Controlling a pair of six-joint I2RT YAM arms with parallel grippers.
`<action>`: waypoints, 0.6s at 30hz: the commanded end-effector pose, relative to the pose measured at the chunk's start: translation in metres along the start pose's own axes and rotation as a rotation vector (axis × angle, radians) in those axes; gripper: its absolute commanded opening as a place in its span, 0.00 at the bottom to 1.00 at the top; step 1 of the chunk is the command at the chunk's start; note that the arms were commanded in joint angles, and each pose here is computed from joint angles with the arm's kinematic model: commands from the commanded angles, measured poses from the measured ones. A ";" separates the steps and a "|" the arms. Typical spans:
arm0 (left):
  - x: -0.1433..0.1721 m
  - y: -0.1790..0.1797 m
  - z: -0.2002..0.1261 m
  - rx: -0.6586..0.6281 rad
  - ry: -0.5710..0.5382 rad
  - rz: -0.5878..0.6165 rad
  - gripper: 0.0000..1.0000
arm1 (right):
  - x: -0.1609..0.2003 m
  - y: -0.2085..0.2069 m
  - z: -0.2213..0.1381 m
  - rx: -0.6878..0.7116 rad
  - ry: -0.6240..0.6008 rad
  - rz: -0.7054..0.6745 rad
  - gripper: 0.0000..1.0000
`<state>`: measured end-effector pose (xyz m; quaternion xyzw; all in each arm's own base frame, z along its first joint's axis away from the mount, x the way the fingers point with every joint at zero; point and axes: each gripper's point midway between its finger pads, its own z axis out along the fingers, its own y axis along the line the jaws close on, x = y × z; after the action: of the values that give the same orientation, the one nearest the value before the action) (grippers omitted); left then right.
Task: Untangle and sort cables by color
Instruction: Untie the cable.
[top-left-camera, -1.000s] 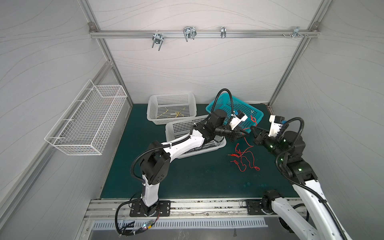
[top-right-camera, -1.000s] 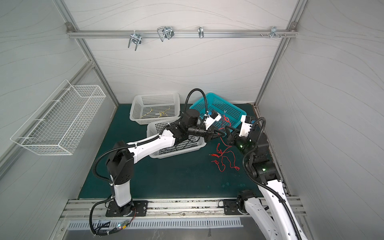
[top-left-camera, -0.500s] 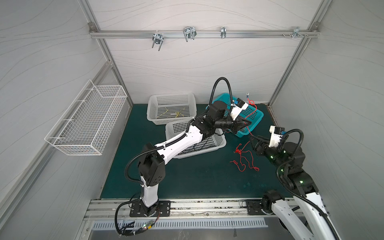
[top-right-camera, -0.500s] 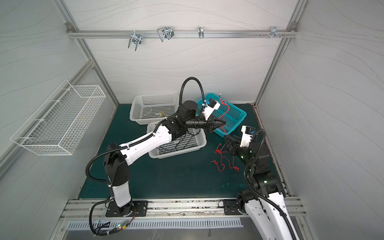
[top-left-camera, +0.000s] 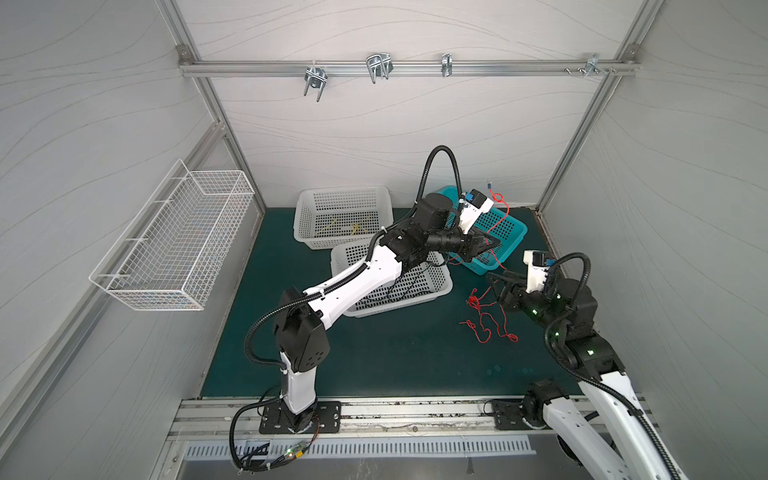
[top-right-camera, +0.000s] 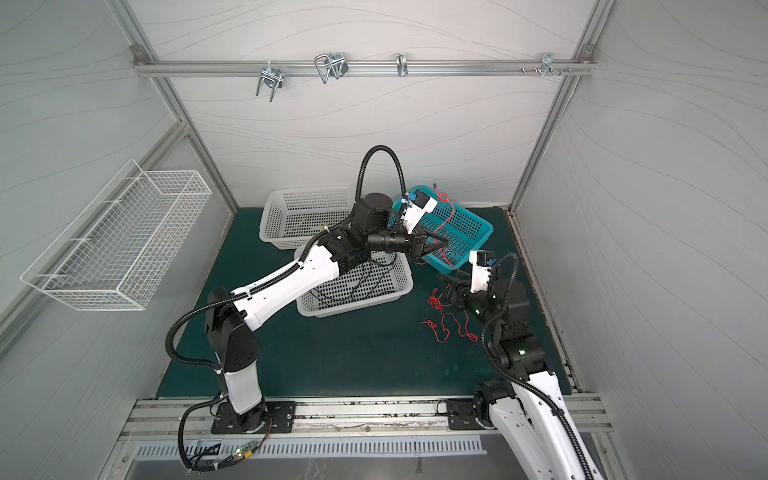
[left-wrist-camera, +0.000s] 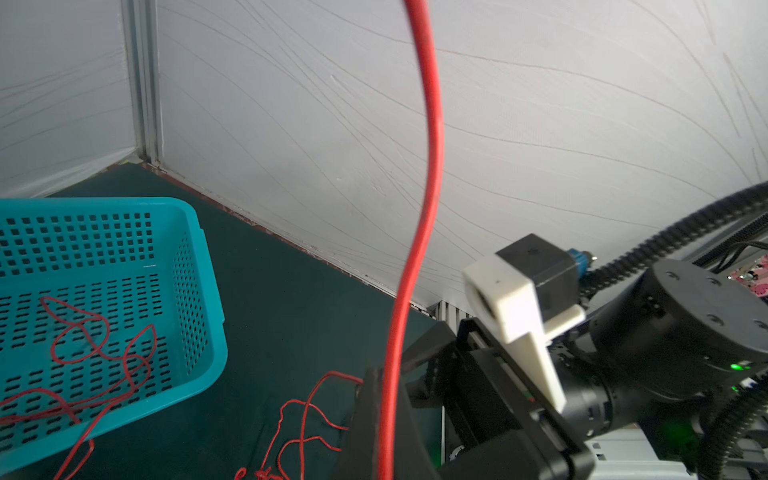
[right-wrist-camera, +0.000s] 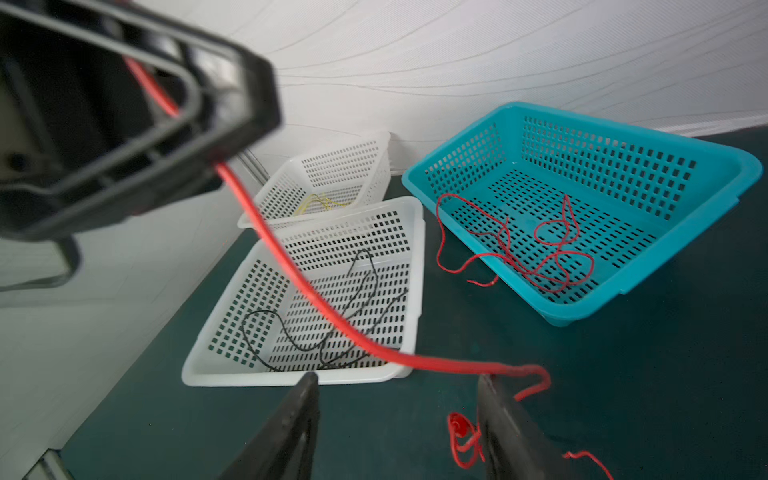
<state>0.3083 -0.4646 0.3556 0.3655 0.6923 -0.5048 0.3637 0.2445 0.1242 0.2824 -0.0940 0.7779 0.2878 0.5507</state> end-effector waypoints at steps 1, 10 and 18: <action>-0.034 0.003 -0.024 -0.042 -0.065 -0.023 0.00 | -0.026 0.039 -0.012 -0.171 -0.052 -0.114 0.59; -0.030 0.020 -0.029 -0.061 -0.043 -0.090 0.00 | -0.032 0.051 0.003 -0.219 -0.025 -0.204 0.56; -0.024 0.014 -0.032 -0.035 -0.004 -0.092 0.00 | -0.036 0.035 0.036 -0.103 -0.016 -0.316 0.53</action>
<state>0.3371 -0.4336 0.3434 0.3073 0.7453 -0.4924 0.3280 0.2583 0.1694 0.2999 -0.2290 0.7540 0.2793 0.5487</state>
